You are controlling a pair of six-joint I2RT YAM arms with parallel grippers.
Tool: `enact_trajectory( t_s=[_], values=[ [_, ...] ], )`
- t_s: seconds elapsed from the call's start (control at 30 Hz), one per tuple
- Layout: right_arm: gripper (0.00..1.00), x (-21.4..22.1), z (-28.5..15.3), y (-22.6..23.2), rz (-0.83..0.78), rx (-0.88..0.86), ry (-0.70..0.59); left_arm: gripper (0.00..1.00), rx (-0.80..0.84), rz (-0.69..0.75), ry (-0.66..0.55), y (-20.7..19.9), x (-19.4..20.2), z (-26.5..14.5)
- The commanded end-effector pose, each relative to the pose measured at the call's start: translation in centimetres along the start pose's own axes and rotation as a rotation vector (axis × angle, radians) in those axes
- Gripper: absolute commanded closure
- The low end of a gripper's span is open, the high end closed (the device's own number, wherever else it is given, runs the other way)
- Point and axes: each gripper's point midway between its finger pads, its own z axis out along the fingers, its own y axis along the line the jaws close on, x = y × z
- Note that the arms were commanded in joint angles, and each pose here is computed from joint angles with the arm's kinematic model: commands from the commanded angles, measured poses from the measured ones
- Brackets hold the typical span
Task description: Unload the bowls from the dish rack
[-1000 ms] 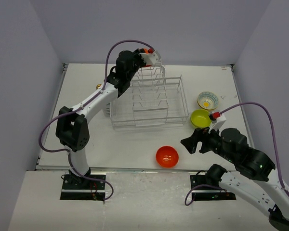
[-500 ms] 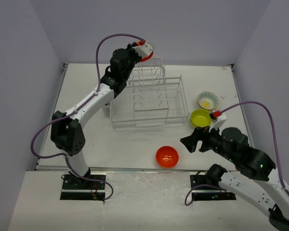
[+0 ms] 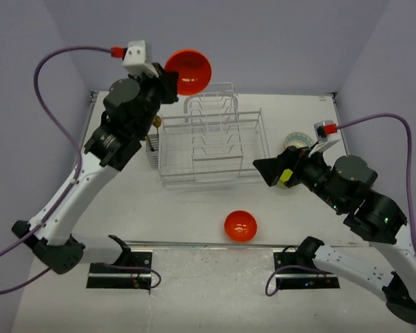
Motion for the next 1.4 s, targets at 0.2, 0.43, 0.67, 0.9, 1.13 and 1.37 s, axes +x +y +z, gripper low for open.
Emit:
enact_trajectory(
  t_s=[0.2,0.43,0.67,0.9,1.13,1.37],
  values=[
    [0.03,-5.8,7.1,3.1,-0.034,0.155,-0.039,1.00,-0.068,-0.423,0.243,-4.5,12.2,-7.7],
    [0.15,-4.5,9.6,1.1,-0.144,0.339,0.002,1.00,-0.077,-0.411,0.309,-6.4,14.9,-8.8],
    [0.49,-2.2,10.4,-1.5,-0.216,0.448,0.049,1.00,-0.071,-0.397,0.324,-7.0,15.6,-8.9],
    [0.66,-1.8,10.4,-1.2,-0.217,0.406,0.043,1.00,-0.012,-0.418,0.345,-8.3,15.6,-9.1],
    [1.00,-1.6,10.7,-0.7,-0.191,0.371,0.037,1.00,0.053,-0.458,0.341,-9.4,14.6,-9.5],
    [1.00,-1.5,9.9,-0.6,-0.151,0.353,0.027,0.75,0.135,-0.472,0.325,-10.5,13.3,-9.9]
  ],
)
